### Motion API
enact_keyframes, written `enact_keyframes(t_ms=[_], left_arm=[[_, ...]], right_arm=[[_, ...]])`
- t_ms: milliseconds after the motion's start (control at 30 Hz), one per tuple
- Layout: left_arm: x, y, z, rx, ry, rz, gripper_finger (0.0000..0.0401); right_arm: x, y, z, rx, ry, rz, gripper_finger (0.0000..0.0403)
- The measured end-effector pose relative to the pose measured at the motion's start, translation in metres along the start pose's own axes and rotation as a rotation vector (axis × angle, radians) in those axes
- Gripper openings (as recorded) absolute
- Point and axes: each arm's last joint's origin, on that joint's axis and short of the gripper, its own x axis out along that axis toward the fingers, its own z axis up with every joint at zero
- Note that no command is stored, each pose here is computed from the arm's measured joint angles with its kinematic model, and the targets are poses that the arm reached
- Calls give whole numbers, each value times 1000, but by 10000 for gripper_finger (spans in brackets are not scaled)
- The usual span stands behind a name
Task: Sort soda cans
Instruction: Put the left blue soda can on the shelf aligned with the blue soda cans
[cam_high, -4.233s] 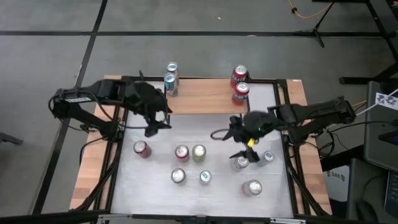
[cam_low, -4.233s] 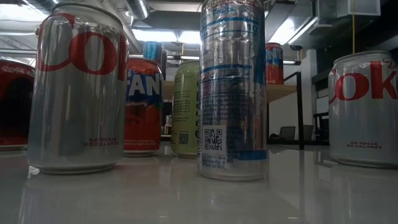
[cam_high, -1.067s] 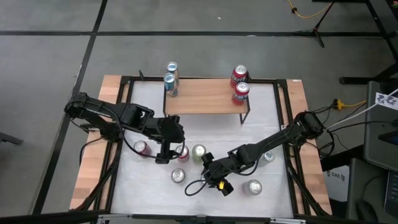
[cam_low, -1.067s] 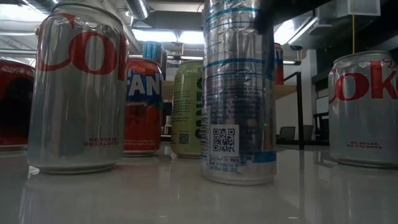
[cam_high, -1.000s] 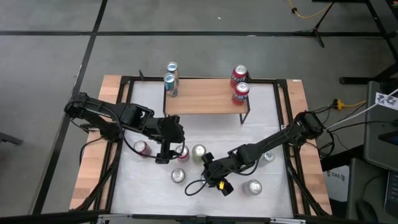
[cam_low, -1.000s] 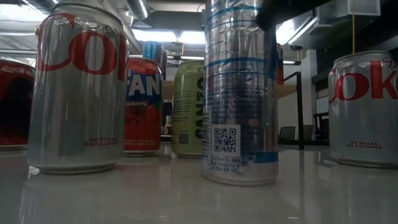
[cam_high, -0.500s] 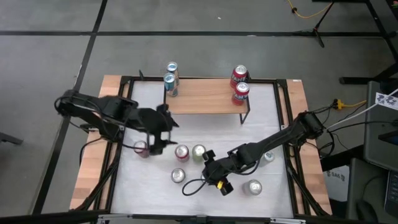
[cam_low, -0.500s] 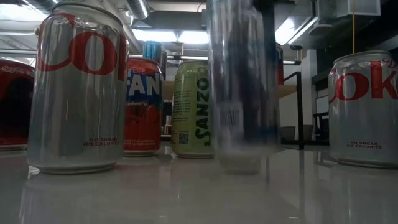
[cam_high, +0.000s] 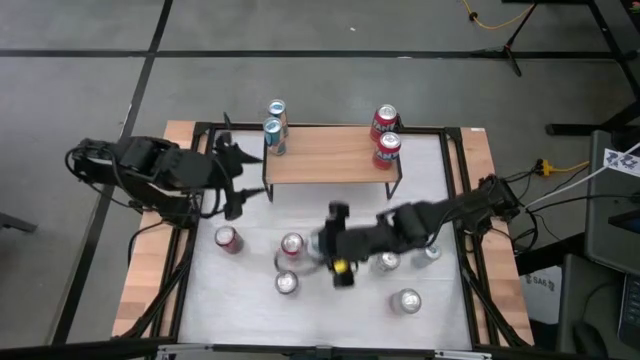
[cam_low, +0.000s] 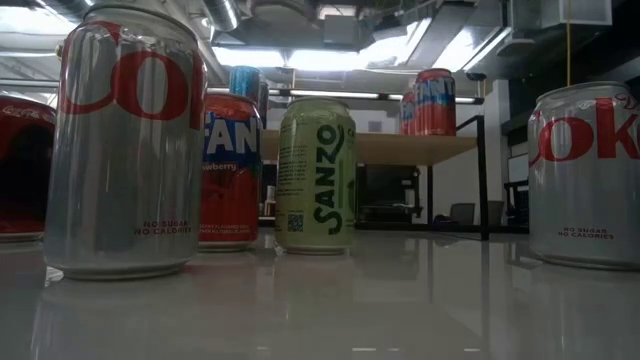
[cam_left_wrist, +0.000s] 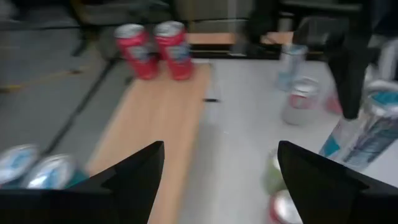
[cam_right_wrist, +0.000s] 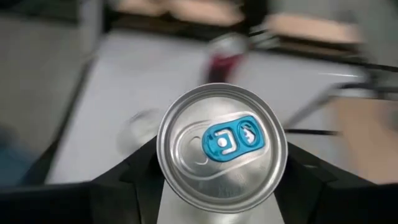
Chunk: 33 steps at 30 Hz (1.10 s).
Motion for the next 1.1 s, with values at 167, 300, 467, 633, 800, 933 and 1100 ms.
enact_keyframes(t_ms=[167,300,467,633,800,933,1100], left_arm=[[-7,10,0,-13,-33,126,305],[-7,15,0,-24,-39,162,305],[-2,16,1,-26,-26,181,305],[4,16,1,-27,-11,200,305],[17,13,2,-16,21,220,305],[31,9,3,-1,53,232,305],[48,4,3,39,91,247,305]], right_arm=[[-15,-50,23,137,-90,-260,227],[-17,-95,30,282,-126,-372,227],[-14,-145,20,443,-82,-472,227],[-14,-184,5,574,-3,-497,227],[-17,-204,-8,636,93,-458,227],[-18,-209,-13,658,135,-488,227],[-16,-209,-16,651,149,-525,227]])
